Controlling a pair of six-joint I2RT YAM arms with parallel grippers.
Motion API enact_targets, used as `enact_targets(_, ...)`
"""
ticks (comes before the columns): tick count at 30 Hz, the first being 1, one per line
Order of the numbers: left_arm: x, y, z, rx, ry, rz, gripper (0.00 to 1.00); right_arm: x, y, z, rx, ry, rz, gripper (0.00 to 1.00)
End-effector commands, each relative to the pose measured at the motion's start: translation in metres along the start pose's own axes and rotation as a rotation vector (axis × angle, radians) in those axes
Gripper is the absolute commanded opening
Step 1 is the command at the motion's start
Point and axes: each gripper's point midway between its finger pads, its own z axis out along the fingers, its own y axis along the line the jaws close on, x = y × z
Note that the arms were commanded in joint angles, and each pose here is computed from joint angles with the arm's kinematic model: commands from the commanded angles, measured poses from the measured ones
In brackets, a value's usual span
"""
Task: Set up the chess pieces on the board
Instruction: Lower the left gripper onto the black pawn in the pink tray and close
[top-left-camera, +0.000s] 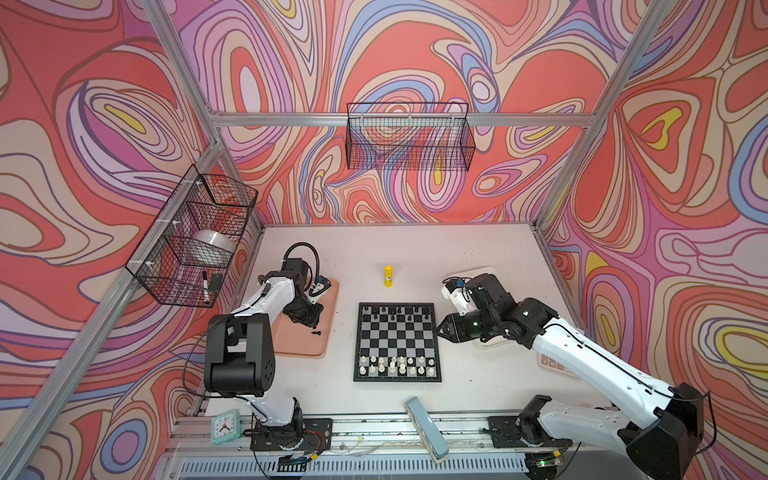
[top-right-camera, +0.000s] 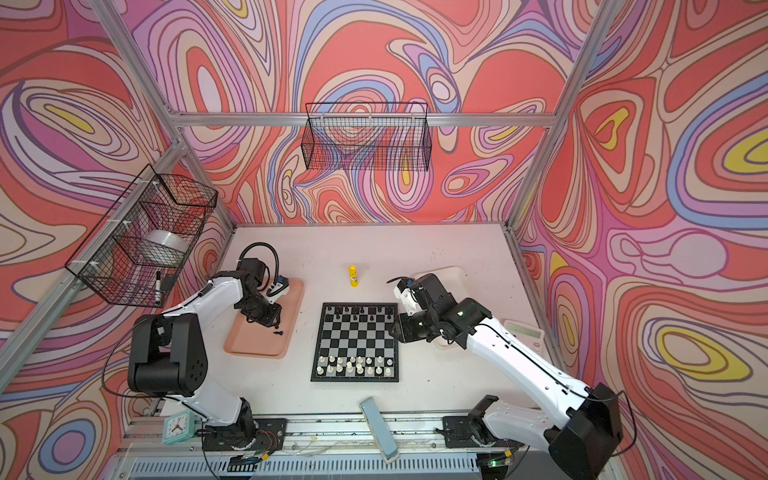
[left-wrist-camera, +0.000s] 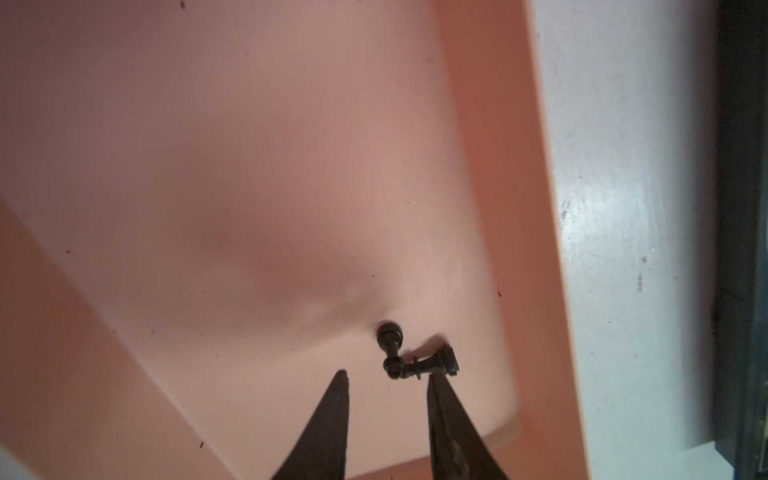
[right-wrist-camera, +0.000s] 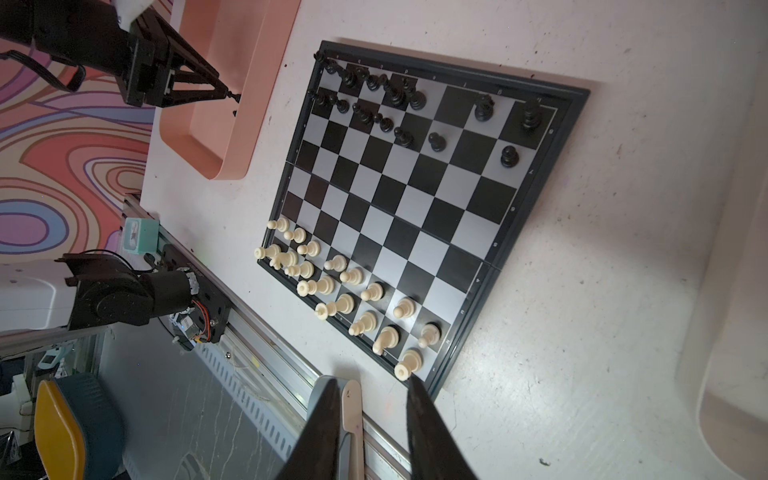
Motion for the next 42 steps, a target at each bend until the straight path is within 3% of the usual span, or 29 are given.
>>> enact_targets(1,0.005,0.002,0.006,-0.003,0.017,0.007,0.35,0.0,-0.001,0.0,-0.001,-0.014,-0.001,0.28)
enact_targets(32,0.007,0.004,0.022,0.008,0.053,-0.005,0.23,0.005,-0.006,-0.001,0.011,-0.013,0.006,0.28)
enact_targets(42,0.007,0.003,0.022,0.01,0.051,-0.006,0.14,0.005,-0.006,-0.003,0.013,-0.02,0.008,0.28)
